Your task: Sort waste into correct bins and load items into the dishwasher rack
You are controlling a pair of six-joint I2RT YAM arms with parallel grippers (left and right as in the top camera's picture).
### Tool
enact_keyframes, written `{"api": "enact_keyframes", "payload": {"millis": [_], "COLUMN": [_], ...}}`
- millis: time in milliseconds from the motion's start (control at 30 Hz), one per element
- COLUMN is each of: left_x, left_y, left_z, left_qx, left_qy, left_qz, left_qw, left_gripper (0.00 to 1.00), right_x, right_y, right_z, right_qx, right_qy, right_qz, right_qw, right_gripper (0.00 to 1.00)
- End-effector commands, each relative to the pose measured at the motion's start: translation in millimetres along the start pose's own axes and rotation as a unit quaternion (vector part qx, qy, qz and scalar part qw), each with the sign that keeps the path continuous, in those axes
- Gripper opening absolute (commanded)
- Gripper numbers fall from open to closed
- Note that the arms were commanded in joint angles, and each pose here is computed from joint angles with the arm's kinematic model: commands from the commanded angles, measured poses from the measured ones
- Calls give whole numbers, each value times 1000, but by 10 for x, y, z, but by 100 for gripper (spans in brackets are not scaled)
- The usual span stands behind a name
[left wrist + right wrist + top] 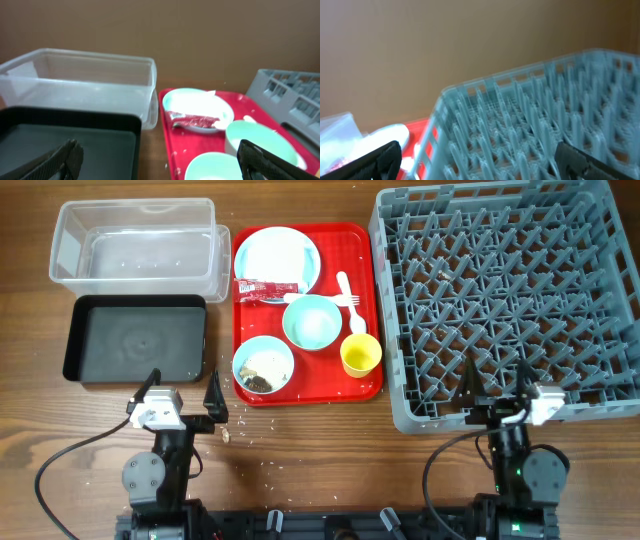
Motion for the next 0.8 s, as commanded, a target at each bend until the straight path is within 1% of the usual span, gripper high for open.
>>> {"api": "enact_keyframes", "payload": {"millis": [0,67,167,267,333,433,500,567,633,667,700,733,767], "left_x": [-52,-67,-89,-109,-133,-138,-118,-141,-231,-300,-376,-488,-566], "left_y": [-18,-56,-114,-97,11,334,669,1089,1461,1660,1844,2048,2163], "left_z": [-230,-443,-728,-1015,-1208,-1396,-1474,-1502,-1489,-1463,-1424,-1355,-1288], "left_qx": [-58,-101,-124,-121,-100,-36,33,114,175,207,239,281,308], "left_qy": [2,9,12,12,10,0,-13,-24,-22,-8,5,20,30], "left_qz": [19,21,23,26,36,48,53,60,76,88,100,116,128], "left_qw": [998,995,992,992,994,998,998,991,981,974,966,952,942], "left_gripper": [100,100,100,100,100,100,100,100,100,100,100,100,100], "right_x": [255,337,459,555,647,745,725,683,640,620,599,580,584], "right_y": [-35,-65,-52,78,268,616,914,1177,1371,1446,1513,1577,1607], "right_z": [-235,-447,-726,-977,-1137,-1291,-1340,-1315,-1274,-1245,-1212,-1174,-1140], "right_qx": [-52,-81,-88,-72,-41,20,77,143,195,215,232,246,253], "right_qy": [-40,-60,-84,-96,-101,-89,-75,-80,-79,-78,-75,-69,-66], "right_qz": [-78,-87,-95,-98,-113,-133,-119,-105,-95,-91,-87,-85,-91], "right_qw": [995,991,988,988,988,987,987,981,973,969,966,963,961], "right_gripper": [100,100,100,100,100,100,100,100,100,100,100,100,100]}}
Point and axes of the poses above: each gripper's point midway between its finger pads, its own y axis out along the fingers, its own x axis along the line the jaws close on, z = x × y, the point moved 4 cm from there along -y, back along the fingers, and after that the axes turned 4 degrees about y, right-handed, at the moved point
